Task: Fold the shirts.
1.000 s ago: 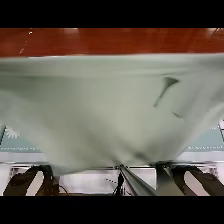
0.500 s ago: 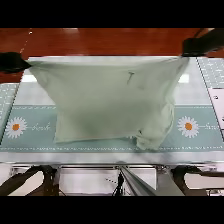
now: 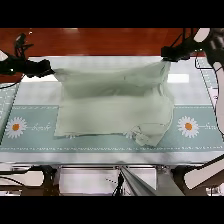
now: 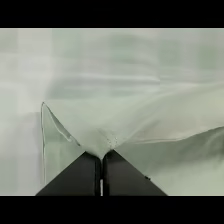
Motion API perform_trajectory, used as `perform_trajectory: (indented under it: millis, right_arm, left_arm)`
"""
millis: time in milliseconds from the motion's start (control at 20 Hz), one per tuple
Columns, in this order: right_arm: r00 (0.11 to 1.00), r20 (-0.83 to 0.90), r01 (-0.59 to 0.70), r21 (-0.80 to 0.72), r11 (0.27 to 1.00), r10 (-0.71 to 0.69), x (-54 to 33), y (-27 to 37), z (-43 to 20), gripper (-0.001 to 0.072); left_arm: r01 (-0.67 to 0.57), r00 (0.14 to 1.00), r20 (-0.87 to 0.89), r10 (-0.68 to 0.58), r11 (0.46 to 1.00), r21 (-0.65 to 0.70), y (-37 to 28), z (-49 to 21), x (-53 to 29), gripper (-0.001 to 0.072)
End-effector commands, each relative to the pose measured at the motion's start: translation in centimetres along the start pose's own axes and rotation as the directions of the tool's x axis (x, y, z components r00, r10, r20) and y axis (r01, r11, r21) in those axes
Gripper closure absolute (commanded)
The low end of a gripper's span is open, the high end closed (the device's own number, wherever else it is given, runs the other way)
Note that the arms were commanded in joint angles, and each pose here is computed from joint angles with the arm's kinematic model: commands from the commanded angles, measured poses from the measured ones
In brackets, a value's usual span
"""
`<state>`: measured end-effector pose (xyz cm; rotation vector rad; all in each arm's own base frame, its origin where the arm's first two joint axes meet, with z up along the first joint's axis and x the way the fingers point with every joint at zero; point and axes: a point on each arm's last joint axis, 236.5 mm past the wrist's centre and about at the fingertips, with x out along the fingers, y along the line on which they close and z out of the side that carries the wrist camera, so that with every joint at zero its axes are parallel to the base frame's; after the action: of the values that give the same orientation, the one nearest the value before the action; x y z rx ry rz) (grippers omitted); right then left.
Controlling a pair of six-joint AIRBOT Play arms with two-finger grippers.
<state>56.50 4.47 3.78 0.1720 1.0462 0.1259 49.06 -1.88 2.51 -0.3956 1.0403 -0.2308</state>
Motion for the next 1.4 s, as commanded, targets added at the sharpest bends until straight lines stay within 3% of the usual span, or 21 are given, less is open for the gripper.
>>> perform_trajectory:
  millis: [0,300,650,900,950,1000,1050,1100,1200,1250,1350]
  right_arm:
    - [0.998,-0.066,0.004,0.041,0.999,-0.001,3.5,-0.7,-1.8,0.0688]
    - [0.989,-0.145,0.008,0.032,0.999,-0.003,3.2,-0.7,-3.6,0.0688]
    - [0.891,-0.451,0.057,0.02,0.998,-0.042,1.6,-1.7,-10.9,0.0687]
    - [0.876,-0.478,0.094,0.028,0.995,-0.069,1.5,-2.4,-11.6,0.0685]
    - [0.875,-0.478,0.094,0.027,0.995,-0.07,1.5,-2.5,-11.6,0.0595]
    - [0.871,-0.486,0.095,0.025,0.995,-0.07,1.4,-2.5,-11.8,0.0455]
    - [0.859,-0.506,0.092,0.005,0.996,-0.077,1.0,-2.7,-12.3,0.0398]
    - [0.828,-0.552,0.097,-0.038,0.995,-0.102,0.2,-3.6,-13.3,0.0398]
    - [0.686,-0.684,0.182,-0.167,0.969,-0.247,-3.6,-7.4,-16.4,0.0398]
    - [0.638,-0.71,0.275,-0.15,0.95,-0.297,-5.6,-9.5,-16.9,0.0401]
    - [0.669,-0.678,0.332,-0.092,0.939,-0.303,-8.3,-11.0,-16.4,0.04]
  left_arm:
    - [0.016,0.999,-0.028,-0.016,1.0,-0.018,1.0,-0.6,2.9,0.0681]
    - [0.029,0.997,-0.073,-0.031,0.999,-0.03,1.0,-1.7,3.3,0.0681]
    - [0.038,0.939,-0.338,-0.057,0.997,-0.062,1.4,-8.1,3.7,0.0681]
    - [-0.016,0.927,-0.376,-0.016,0.996,-0.082,2.5,-9.0,3.5,0.0678]
    - [-0.016,0.926,-0.376,-0.016,0.997,-0.082,2.4,-9.0,3.5,0.0612]
    - [-0.016,0.926,-0.378,-0.016,0.996,-0.083,2.5,-9.1,3.4,0.0462]
    - [-0.016,0.922,-0.388,-0.02,0.996,-0.089,2.6,-9.2,3.1,0.0276]
    - [-0.015,0.915,-0.403,-0.026,0.995,-0.097,2.8,-9.5,2.4,0.0157]
    - [-0.023,0.89,-0.454,-0.035,0.992,-0.121,3.9,-10.1,0.0,0.0147]
    - [-0.025,0.877,-0.478,-0.048,0.989,-0.145,4.5,-10.7,-1.5,0.0147]
    - [-0.032,0.855,-0.513,-0.081,0.978,-0.206,5.5,-12.2,-4.9,0.0149]
